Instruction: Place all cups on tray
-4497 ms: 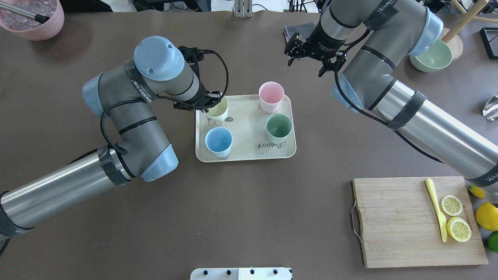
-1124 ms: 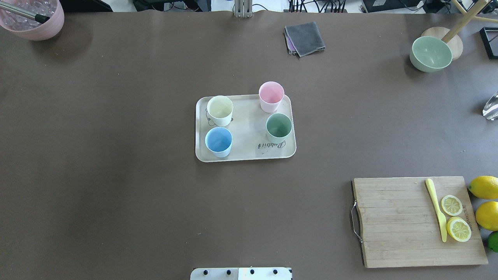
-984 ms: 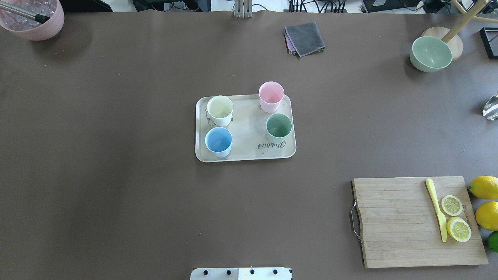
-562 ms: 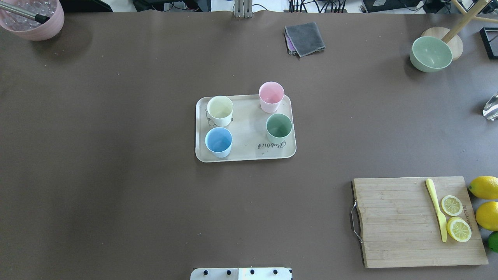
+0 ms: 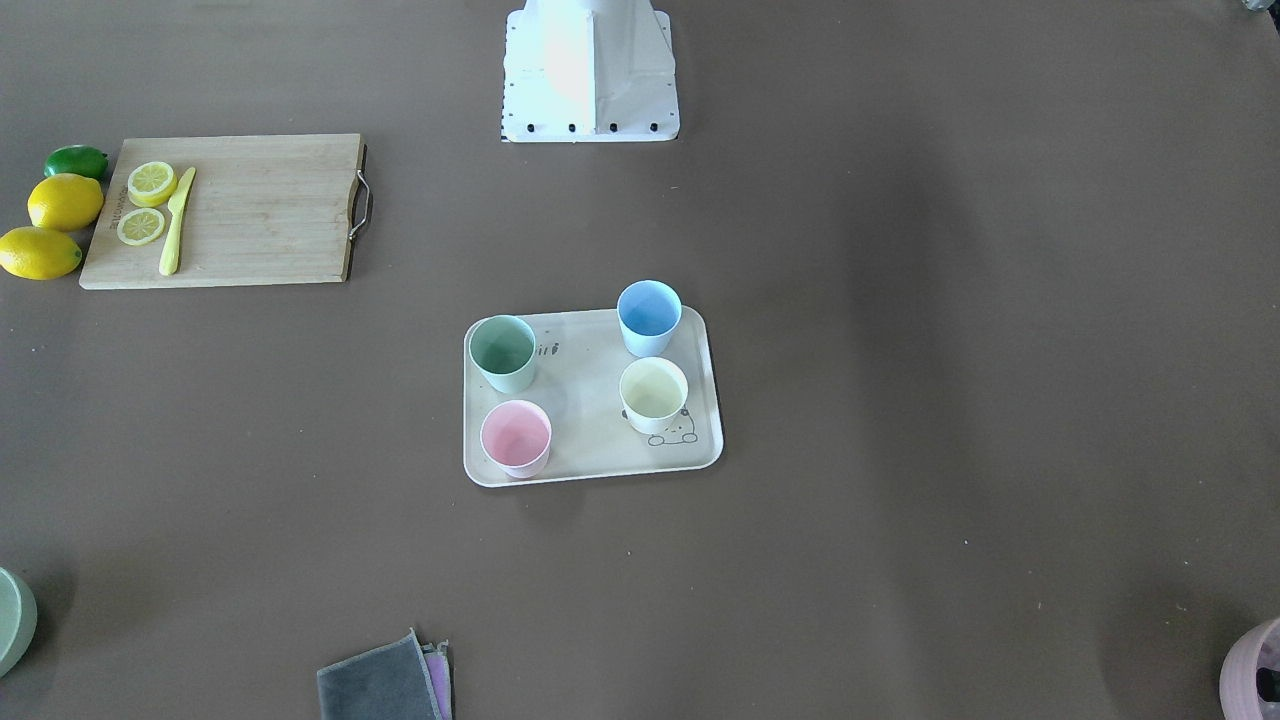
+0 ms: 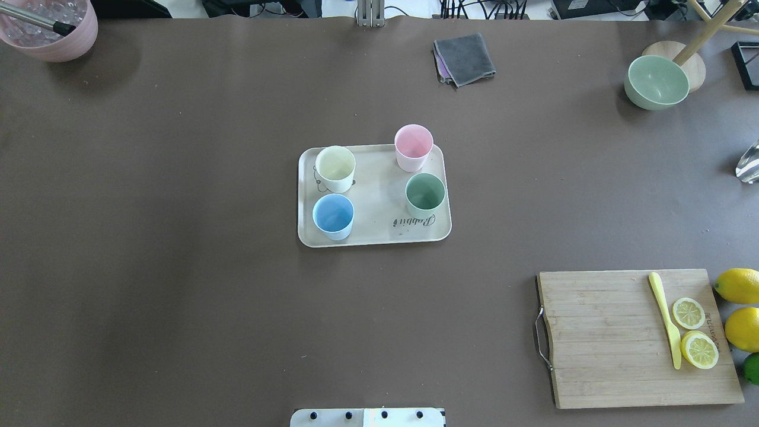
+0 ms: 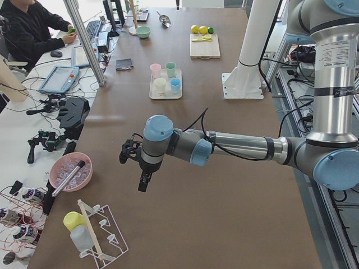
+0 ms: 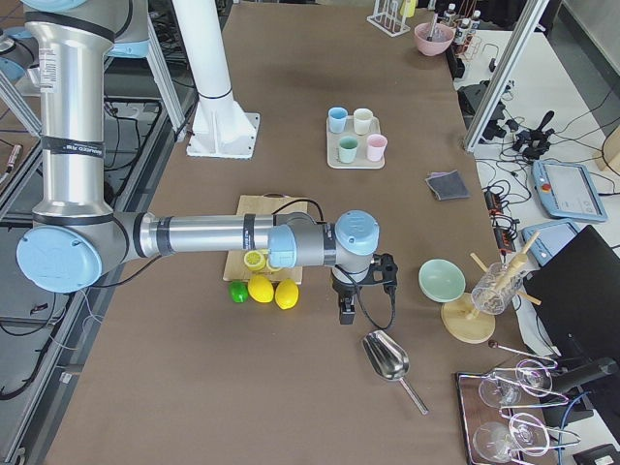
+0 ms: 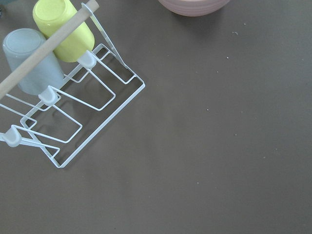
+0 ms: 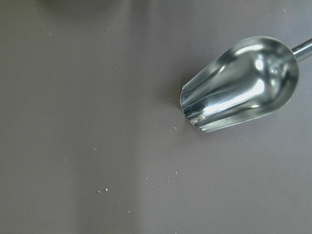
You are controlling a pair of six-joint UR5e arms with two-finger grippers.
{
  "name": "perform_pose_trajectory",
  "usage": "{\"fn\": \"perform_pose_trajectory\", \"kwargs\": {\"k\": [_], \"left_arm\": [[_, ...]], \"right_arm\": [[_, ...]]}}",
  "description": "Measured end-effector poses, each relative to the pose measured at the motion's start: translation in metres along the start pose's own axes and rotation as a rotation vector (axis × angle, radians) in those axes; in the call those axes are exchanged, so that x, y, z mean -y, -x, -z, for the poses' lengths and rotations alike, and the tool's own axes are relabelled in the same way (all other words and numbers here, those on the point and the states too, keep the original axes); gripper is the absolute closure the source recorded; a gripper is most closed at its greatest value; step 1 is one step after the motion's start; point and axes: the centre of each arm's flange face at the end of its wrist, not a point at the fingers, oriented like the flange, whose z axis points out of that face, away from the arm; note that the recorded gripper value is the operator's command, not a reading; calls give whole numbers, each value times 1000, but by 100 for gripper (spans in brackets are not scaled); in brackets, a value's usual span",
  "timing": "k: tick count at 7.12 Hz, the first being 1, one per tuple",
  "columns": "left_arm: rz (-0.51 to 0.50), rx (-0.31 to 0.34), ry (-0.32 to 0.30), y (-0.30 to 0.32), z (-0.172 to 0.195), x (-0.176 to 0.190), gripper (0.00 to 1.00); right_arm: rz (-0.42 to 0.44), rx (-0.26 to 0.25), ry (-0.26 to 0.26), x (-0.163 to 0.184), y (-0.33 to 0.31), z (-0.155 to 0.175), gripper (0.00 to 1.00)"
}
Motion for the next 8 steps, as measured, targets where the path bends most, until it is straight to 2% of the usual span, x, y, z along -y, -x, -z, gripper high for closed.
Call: {"fn": "perform_pose_trajectory", "kwargs": {"k": [8], "left_arm": [[3, -1, 4, 1, -2, 0, 2]], "right_arm": [[11, 0, -12, 4, 5, 5, 0]]}}
